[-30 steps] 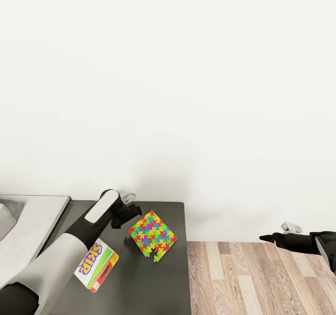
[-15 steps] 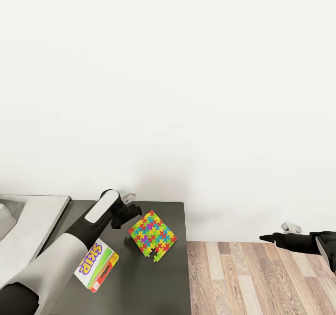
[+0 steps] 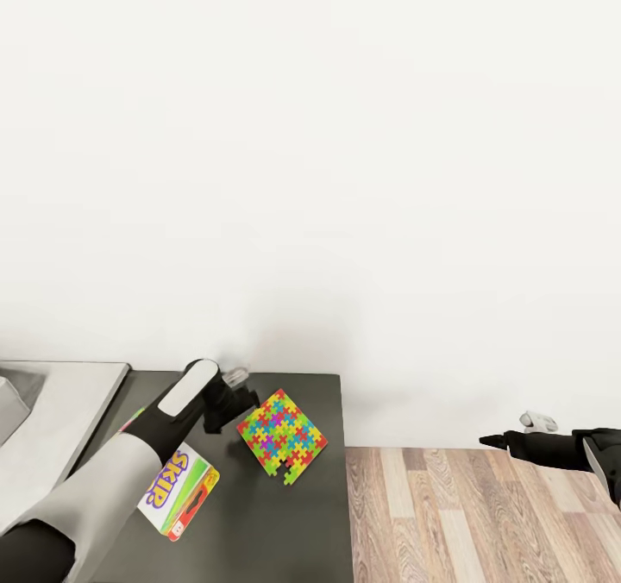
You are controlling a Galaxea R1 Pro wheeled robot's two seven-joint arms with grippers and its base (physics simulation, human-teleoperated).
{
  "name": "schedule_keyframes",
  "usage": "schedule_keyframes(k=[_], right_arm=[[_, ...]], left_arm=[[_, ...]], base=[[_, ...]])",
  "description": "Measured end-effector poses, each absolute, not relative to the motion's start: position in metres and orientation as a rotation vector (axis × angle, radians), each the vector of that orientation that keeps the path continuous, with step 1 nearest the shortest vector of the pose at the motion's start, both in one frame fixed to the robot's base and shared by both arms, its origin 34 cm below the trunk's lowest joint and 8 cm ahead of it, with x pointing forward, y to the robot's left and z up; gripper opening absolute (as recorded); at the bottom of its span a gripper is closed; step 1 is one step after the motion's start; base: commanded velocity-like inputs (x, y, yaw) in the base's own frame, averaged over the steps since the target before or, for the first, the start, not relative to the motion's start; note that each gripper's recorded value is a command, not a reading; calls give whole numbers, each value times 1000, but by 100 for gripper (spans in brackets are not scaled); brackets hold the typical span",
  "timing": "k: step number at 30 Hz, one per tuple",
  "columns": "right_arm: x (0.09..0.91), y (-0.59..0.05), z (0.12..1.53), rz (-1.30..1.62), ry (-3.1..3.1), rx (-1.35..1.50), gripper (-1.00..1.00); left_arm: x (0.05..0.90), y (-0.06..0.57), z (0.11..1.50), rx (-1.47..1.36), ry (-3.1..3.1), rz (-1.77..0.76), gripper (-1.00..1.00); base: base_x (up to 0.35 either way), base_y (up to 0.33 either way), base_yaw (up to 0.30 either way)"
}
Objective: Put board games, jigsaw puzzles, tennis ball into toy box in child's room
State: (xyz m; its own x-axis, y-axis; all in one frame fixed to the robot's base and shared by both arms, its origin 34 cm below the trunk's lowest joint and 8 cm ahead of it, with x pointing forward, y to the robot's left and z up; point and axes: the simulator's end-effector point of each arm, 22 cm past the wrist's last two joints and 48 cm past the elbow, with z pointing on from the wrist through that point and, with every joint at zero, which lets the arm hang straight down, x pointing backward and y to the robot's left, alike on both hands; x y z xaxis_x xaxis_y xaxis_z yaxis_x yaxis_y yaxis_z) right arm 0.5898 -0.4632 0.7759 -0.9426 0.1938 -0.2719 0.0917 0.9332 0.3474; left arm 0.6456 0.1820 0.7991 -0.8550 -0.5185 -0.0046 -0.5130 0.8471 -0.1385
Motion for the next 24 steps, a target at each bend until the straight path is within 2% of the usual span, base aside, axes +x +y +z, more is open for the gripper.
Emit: schedule_keyframes(k=[24], right_arm=[[590, -463, 776, 480, 2788, 207, 100]], left_arm=[[654, 194, 782, -822, 2916, -193, 100]], base=[[0, 0, 0]])
